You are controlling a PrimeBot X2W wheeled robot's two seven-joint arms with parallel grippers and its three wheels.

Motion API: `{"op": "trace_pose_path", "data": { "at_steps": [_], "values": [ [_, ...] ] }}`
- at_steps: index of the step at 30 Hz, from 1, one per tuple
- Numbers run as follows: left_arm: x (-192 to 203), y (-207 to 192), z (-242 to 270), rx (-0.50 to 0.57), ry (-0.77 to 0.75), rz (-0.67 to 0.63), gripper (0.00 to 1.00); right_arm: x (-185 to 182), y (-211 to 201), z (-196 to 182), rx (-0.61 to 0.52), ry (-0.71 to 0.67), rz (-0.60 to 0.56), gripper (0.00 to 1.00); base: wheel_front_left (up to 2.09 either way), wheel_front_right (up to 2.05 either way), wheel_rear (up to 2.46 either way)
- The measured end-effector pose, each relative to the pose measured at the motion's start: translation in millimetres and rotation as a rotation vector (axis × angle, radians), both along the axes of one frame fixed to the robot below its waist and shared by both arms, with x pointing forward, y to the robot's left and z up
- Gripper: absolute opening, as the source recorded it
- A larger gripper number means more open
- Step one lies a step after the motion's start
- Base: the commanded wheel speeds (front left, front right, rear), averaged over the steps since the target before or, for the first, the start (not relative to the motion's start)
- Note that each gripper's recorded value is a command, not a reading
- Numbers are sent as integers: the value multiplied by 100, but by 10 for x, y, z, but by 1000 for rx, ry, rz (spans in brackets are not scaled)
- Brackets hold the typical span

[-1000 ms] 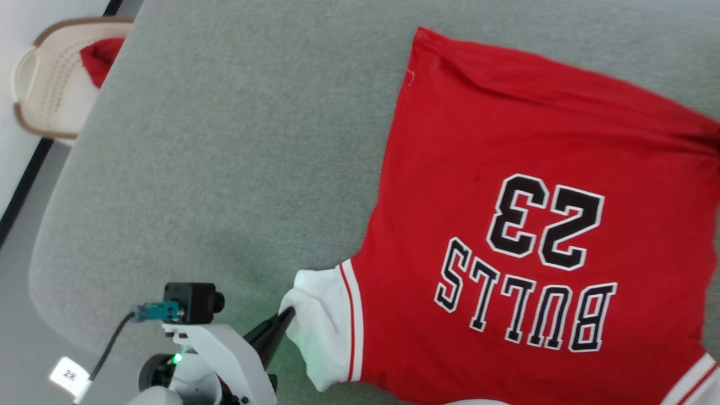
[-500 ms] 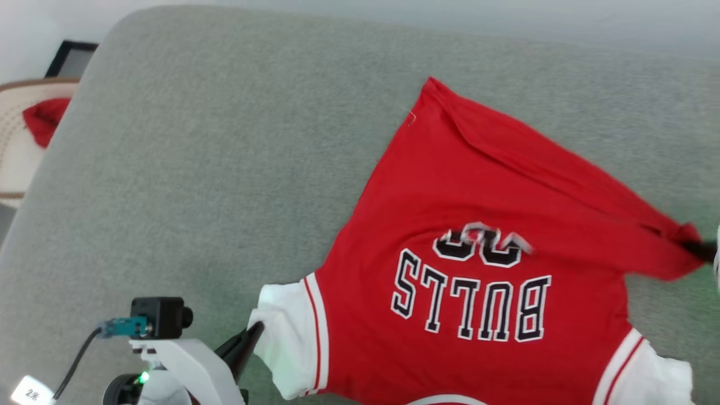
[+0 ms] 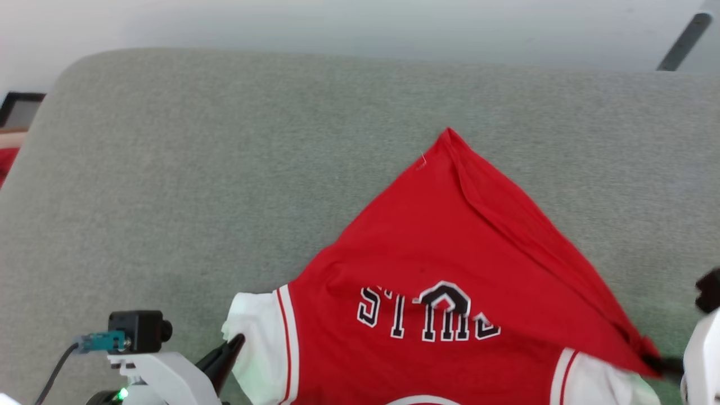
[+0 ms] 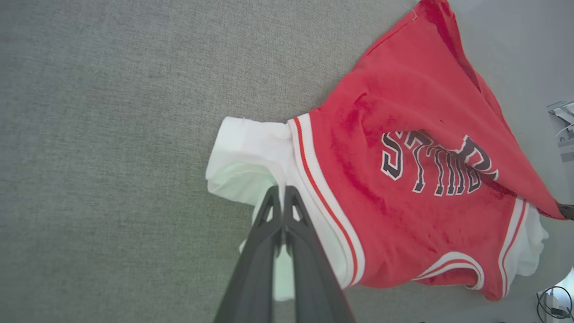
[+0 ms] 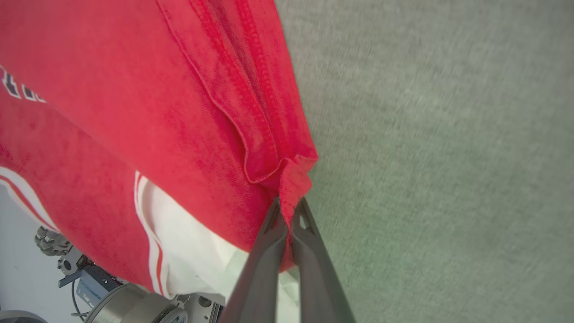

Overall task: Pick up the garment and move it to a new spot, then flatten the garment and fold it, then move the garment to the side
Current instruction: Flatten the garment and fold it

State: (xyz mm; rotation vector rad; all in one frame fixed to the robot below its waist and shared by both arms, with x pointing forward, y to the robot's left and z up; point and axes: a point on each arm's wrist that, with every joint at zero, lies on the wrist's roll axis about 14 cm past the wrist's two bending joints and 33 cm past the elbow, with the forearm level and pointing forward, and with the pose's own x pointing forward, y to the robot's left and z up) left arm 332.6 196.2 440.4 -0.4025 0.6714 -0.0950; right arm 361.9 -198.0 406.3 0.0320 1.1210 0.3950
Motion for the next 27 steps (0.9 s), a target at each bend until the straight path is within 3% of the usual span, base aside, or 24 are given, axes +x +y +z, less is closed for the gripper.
{"op": "trace_pose_path", "data": {
  "at_steps": [10,16,17,18,19,27],
  "values": [
    [51,-109,25,-12,-17,-33,0,-666,-61,-198,29,81,-108,0,0,0,0],
    [82,-158,10,-16,-16,-49,0,-762,-95,-262,13,77,-141,0,0,0,0],
    [87,-164,7,-17,-15,-51,0,-763,-84,-265,15,74,-140,28,0,0,0],
    [91,-172,7,-18,-16,-55,0,-753,-79,-261,15,66,-140,72,0,0,0],
    [94,-176,5,-19,-15,-56,0,-739,-77,-254,16,57,-142,100,0,0,0],
    [89,-179,23,-21,-23,-55,0,-548,-16,-8,20,-41,-105,100,0,0,0]
  ]
}}
